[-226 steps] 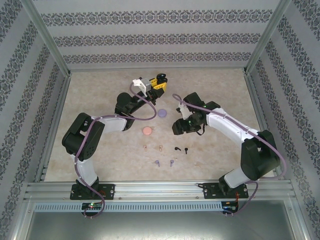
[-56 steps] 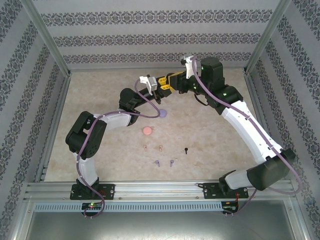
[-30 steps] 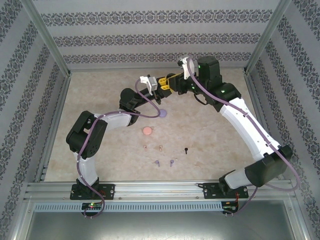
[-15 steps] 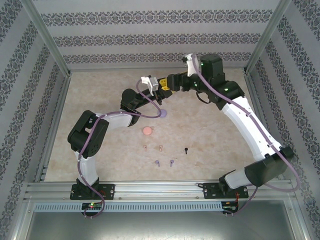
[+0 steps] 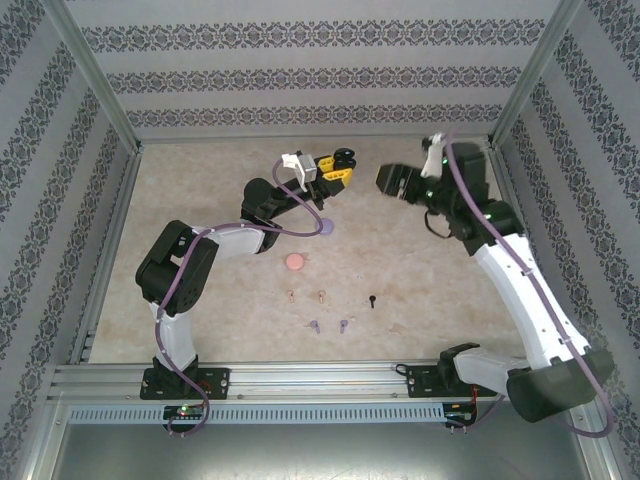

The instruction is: Insert the wireless bluetooth earbuds into the charging case

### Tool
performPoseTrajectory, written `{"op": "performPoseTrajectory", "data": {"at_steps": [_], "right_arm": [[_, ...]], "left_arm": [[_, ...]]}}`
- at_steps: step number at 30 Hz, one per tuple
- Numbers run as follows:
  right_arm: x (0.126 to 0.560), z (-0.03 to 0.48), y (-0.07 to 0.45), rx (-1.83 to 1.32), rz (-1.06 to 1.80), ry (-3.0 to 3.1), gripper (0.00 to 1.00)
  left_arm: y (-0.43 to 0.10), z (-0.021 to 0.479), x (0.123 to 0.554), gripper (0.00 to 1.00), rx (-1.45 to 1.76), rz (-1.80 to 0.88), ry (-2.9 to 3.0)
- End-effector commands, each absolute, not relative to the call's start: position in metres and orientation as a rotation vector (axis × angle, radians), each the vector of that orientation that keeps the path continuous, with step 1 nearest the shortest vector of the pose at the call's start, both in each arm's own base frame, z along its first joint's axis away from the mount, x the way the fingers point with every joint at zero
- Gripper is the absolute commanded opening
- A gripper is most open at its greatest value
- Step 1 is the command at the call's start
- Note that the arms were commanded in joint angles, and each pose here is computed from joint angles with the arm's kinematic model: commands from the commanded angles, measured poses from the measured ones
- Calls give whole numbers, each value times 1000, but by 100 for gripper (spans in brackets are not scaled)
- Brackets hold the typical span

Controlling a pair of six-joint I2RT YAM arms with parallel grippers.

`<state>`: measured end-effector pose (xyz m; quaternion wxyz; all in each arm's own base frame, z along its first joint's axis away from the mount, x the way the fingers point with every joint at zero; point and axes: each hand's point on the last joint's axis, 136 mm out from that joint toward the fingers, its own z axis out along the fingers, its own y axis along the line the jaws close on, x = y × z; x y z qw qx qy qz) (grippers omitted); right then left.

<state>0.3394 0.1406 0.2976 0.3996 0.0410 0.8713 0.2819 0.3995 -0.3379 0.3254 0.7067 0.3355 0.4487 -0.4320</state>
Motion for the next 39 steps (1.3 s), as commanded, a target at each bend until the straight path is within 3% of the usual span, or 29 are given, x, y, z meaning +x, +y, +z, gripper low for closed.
{"op": "performPoseTrajectory", "data": {"at_steps": [1, 6, 11, 39], "right_arm": [[311, 205, 126, 220, 552, 2478, 73], [272, 120, 131, 239, 389, 2697, 68], [248, 74, 139, 249, 273, 2829, 60], [214, 8, 154, 224, 30, 2978, 41]], "left_arm": [[-328, 342, 392, 0, 737, -918, 924], [-321, 346, 388, 0, 735, -899, 919], [-316, 347, 384, 0, 738, -887, 918], [-310, 345, 380, 0, 744, -861, 918]]}}
